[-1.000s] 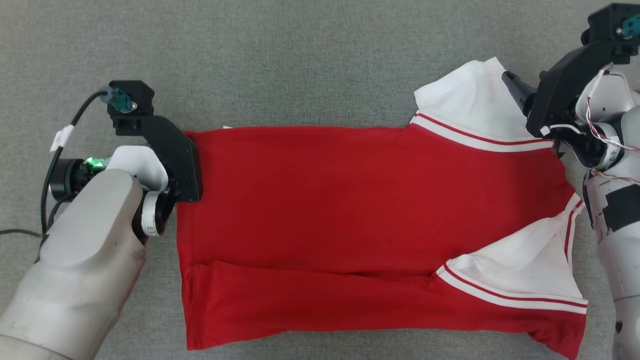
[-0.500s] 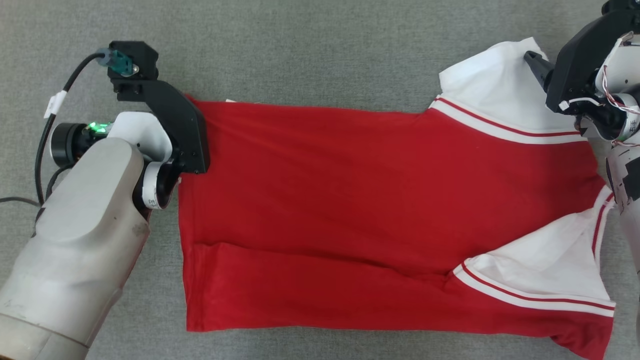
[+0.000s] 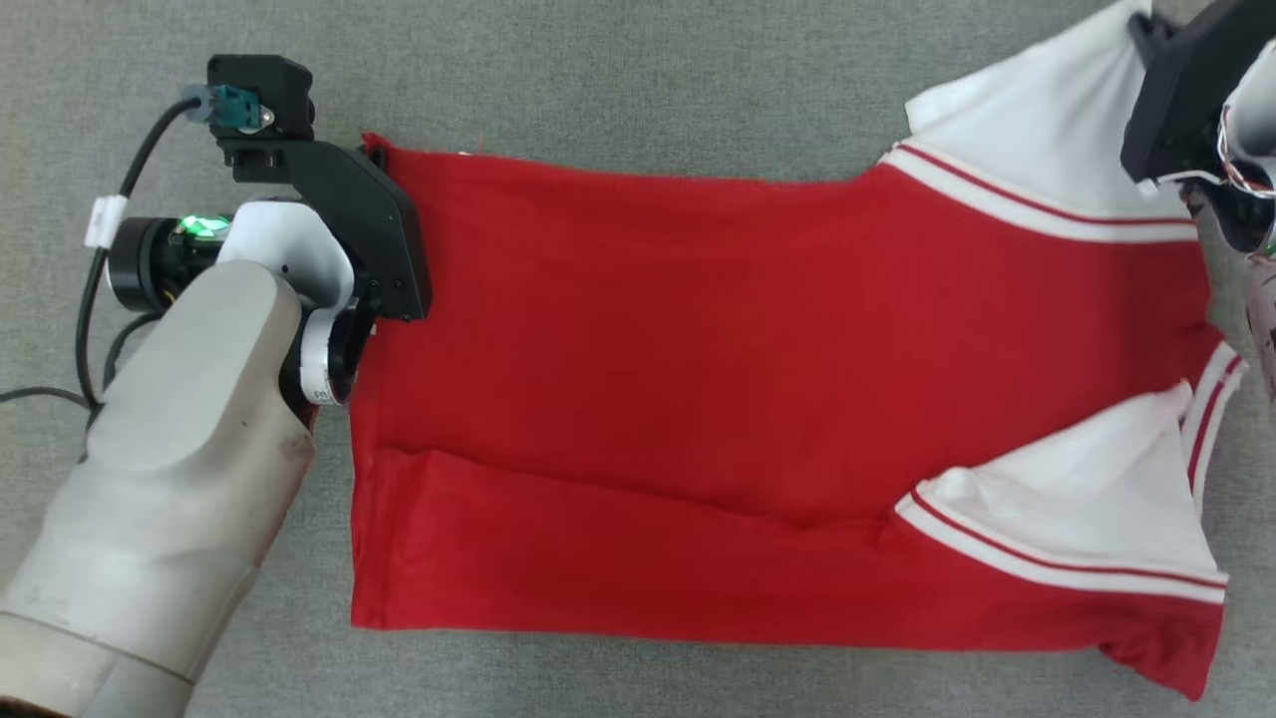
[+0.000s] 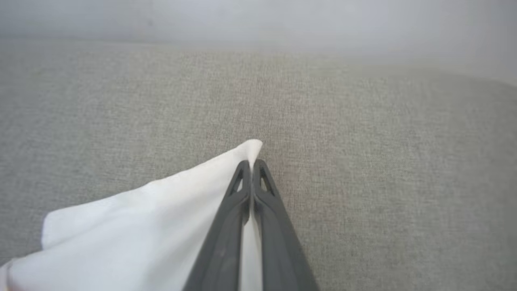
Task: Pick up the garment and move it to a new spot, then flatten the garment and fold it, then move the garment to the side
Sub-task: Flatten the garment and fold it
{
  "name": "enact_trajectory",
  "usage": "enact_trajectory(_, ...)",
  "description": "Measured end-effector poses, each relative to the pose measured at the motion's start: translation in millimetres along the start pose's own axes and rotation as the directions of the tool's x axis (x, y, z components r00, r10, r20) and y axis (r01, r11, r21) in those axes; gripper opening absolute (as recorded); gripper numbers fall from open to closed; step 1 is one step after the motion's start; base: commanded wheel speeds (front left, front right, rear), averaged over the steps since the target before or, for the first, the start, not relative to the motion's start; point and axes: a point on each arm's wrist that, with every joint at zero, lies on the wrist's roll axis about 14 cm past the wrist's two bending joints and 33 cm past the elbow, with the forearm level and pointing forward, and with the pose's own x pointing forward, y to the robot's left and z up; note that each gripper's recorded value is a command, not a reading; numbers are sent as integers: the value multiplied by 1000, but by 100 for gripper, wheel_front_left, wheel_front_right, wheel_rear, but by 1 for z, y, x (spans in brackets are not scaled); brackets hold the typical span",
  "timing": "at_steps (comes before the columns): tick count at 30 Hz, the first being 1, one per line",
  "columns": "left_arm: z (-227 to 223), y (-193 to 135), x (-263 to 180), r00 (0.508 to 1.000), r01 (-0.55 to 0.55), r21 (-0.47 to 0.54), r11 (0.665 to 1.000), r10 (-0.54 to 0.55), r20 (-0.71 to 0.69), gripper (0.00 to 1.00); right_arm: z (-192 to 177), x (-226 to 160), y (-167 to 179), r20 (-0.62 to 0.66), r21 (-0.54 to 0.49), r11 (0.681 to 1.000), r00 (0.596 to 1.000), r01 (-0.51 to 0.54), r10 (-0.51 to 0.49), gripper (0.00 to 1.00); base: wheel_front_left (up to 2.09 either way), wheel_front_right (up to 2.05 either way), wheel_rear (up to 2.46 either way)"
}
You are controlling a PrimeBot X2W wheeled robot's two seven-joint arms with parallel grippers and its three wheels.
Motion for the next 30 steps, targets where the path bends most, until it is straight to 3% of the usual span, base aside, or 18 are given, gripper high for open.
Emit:
enact_trajectory(9,27,-18,-11,984,30,-17,999,-27,174,0,24,-18,3,159,80,996,987,-26,13,0,0,0,0)
enact_trajectory(21,23,-40,-49,947,73,-3,997,-68,315,0,11,-82,24,285,172,968,950,-184,130,0,0,0,0)
enact_trajectory(26,26,-38,-72,915,70,3,998,-65,399,0,-9,-123,21,308,154,966,939,-206,151,0,0,0,0)
enact_trajectory(30,7,-31,-80,925,49,15,999,-51,376,0,-42,-142,17,227,139,972,961,-189,155,0,0,0,0)
